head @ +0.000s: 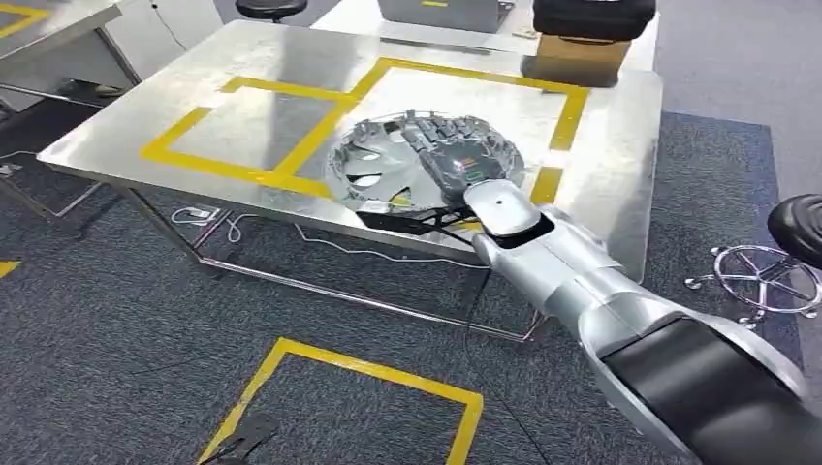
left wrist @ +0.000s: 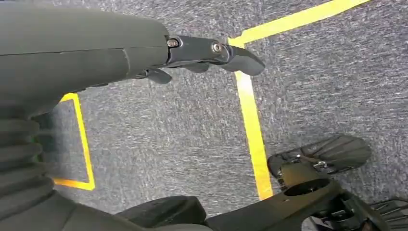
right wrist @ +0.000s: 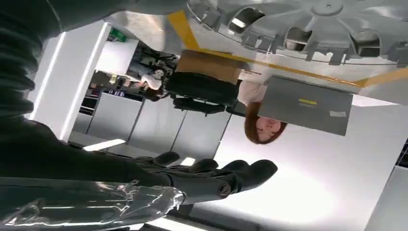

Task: Take the parts from the cabinet and place them on the table.

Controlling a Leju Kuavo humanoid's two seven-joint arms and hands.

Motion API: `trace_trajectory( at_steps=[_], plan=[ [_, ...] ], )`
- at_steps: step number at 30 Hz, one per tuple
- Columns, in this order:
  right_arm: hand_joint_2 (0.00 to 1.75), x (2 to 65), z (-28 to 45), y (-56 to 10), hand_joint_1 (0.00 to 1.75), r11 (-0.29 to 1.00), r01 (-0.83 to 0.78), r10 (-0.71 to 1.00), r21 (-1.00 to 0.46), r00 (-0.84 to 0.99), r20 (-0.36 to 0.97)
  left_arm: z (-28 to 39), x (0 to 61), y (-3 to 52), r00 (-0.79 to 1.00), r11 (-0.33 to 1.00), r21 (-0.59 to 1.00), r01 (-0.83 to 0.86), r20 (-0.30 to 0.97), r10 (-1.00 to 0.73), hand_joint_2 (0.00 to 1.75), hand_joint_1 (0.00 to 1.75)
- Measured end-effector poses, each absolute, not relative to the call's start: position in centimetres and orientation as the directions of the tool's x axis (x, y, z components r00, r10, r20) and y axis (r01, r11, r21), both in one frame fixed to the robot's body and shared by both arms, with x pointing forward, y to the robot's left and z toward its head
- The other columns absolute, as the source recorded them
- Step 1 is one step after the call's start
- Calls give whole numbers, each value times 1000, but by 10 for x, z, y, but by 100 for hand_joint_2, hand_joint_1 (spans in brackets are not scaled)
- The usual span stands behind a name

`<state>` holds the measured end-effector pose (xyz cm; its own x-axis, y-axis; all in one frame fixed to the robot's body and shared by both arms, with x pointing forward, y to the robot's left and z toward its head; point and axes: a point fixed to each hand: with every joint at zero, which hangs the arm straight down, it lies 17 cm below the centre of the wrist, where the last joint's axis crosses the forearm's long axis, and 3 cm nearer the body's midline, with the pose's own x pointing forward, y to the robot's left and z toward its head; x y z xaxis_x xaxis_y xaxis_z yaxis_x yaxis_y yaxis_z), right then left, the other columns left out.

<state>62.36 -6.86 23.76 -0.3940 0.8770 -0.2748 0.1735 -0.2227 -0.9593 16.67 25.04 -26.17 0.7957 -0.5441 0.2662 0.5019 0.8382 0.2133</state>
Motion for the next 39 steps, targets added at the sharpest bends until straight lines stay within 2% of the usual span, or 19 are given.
trace_trajectory(
  at_steps=[39],
  plan=[
    [175,623,241,-64,0,-202,171,885,-964,-389,-254,-262,164,248,832,863,197,464,236,-502,0,0]
  ],
)
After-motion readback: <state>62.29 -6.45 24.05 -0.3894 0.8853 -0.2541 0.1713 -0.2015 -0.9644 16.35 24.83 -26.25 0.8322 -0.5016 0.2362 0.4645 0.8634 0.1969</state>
